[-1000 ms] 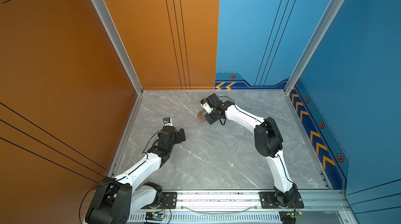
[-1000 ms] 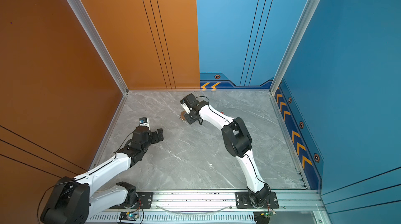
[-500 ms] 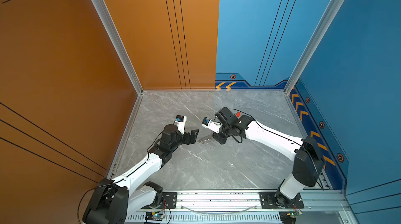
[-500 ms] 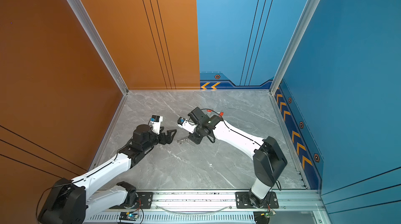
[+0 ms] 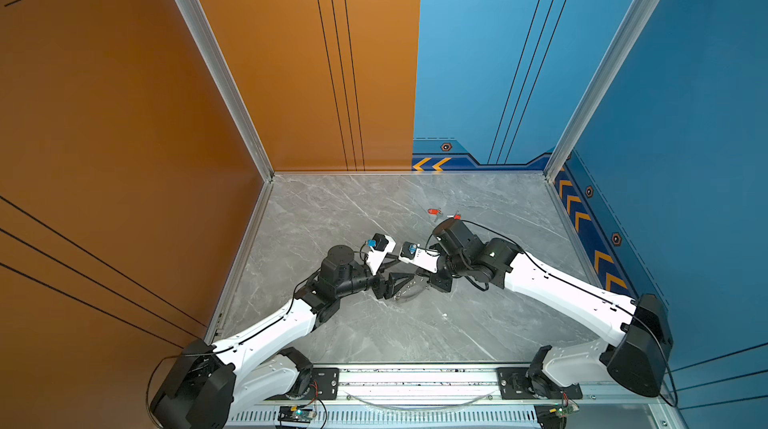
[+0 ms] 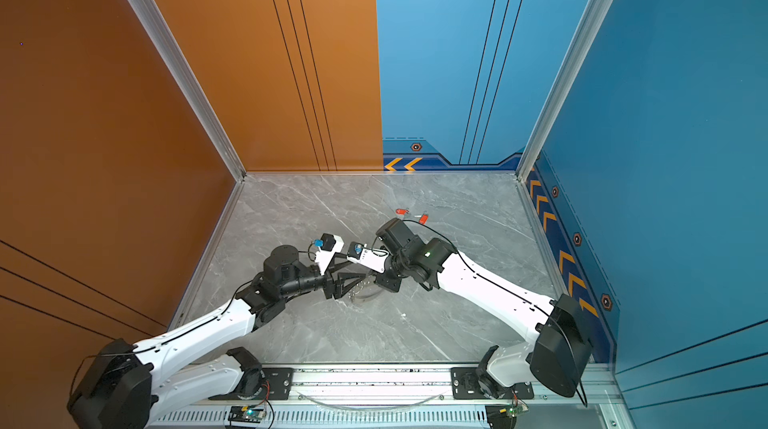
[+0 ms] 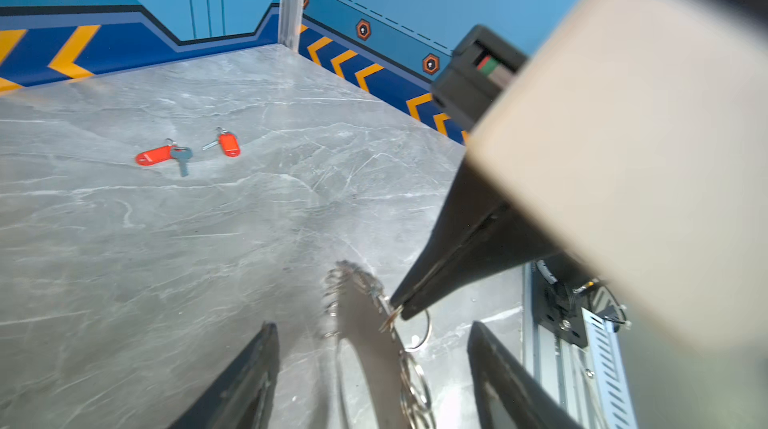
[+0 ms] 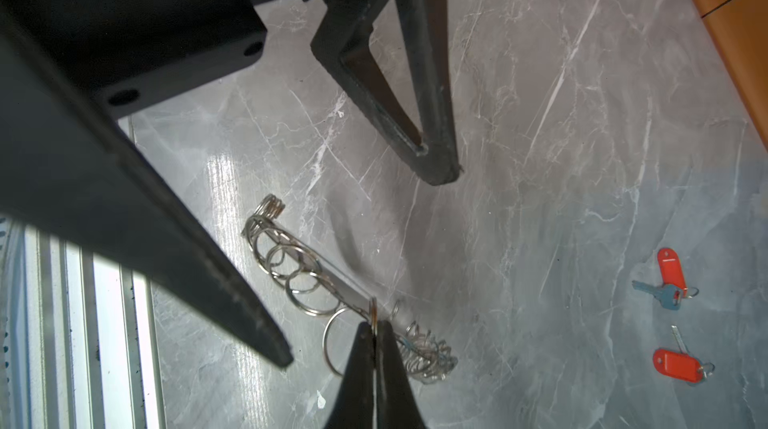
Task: Put the keys on the keyring
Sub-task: 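Carry the plate toward the left gripper while the left gripper grasps its edge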
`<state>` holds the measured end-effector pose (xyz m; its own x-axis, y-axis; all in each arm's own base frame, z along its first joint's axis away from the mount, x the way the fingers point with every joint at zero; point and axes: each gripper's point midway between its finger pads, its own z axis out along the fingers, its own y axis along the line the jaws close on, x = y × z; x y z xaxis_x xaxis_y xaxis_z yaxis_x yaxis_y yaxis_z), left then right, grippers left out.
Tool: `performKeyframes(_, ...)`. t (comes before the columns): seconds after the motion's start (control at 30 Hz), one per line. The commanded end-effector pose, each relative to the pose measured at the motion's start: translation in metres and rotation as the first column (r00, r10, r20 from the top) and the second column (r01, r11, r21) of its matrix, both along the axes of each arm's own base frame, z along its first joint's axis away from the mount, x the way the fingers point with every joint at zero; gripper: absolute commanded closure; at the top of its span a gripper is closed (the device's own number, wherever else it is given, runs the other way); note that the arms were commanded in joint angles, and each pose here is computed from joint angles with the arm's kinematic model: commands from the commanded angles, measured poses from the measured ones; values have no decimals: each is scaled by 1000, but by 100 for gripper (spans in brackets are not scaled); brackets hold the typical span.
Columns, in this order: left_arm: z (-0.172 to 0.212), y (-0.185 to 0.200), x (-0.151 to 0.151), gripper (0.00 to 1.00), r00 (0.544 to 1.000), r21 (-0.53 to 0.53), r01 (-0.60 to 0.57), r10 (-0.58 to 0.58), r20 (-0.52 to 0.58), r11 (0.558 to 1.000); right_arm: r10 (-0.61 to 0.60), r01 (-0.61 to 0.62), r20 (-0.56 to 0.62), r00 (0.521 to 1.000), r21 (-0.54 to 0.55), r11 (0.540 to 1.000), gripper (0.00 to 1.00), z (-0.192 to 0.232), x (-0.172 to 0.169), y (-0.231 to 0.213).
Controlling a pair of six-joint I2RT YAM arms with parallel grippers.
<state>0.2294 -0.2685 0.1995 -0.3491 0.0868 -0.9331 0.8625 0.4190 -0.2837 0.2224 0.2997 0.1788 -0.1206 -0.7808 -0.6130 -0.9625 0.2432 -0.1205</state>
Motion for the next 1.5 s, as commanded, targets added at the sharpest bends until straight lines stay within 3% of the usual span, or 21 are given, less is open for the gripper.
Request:
performKeyframes(0.0,1,-1,-9,35,998,-6,45,-44,43,999,53,-54,31,998,35,998,100,10,-6,4)
performKeyframes(0.27,-7,7,3,48,1000,6,5,-5,15,1000,90,-91,21,996,48,995,100,8,-11,3)
performKeyframes(0.43,-23,-6,0,56,995,27,96,-95,-39,995,104,-105,11,995,62,993,100,7,-14,3)
performKeyframes(0.9,-35,-24,-28,61,968,28,245,-243,-57,969,60,-62,30,998,63,996,100,-2,-3,-1)
performKeyframes(1.07,-42,-28,-22,64,973,50,225,-222,-60,973,84,-83,1,997,86,993,100,-4,-9,2)
performKeyframes(1.27,-44,-34,-16,76,975,61,219,-217,-50,974,112,-108,-37,993,94,990,100,-8,-18,5)
performKeyframes(1.47,-42,-38,-22,77,968,55,249,-247,-40,967,116,-111,-53,992,81,991,100,-13,-17,7)
